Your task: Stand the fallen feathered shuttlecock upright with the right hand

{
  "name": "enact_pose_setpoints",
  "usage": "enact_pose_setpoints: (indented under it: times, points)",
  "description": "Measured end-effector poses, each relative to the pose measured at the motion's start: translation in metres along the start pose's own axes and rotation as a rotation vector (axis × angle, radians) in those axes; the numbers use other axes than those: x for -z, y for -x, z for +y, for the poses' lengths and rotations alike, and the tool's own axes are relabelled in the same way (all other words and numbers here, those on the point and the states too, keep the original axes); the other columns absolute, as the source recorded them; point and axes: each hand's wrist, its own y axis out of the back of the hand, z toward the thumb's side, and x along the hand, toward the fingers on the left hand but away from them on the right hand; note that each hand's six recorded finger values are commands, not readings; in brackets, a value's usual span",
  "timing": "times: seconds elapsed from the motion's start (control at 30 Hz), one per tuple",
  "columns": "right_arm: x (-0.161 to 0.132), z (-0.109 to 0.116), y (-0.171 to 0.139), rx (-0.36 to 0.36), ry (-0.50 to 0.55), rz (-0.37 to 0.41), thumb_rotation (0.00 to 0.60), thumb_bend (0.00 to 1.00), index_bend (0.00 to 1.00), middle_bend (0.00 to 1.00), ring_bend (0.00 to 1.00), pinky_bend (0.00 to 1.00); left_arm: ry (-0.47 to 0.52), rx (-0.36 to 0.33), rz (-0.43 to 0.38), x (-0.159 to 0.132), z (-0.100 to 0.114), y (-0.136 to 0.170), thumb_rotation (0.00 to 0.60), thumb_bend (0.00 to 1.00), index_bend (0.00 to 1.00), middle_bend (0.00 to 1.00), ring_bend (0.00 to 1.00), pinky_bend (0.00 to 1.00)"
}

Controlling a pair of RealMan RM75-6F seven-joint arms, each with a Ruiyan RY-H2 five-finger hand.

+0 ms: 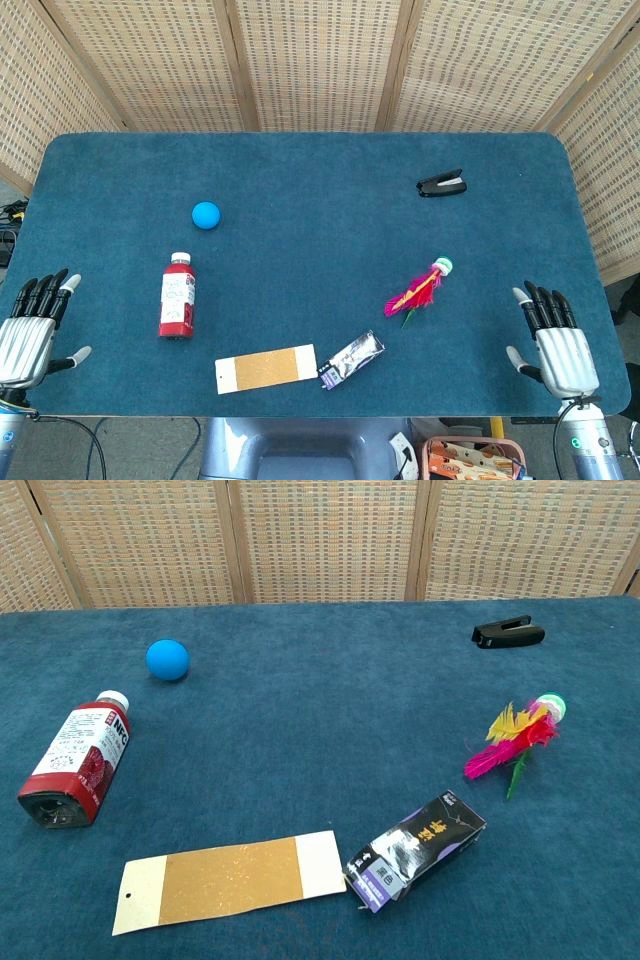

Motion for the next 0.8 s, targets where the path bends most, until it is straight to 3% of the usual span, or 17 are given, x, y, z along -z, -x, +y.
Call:
enact_pose_setpoints:
  times: [0.8]
  points:
    - [-0.0007, 0.0001, -0.0018, -0.003, 0.005, -0.001, 0.600, 0.27, 0.01, 0.00, 0.00, 0.00, 0.007, -0.012, -0.007, -0.0025, 0.0038, 0.0022, 0.600, 0.01, 0.00, 0.00, 0.00, 0.00]
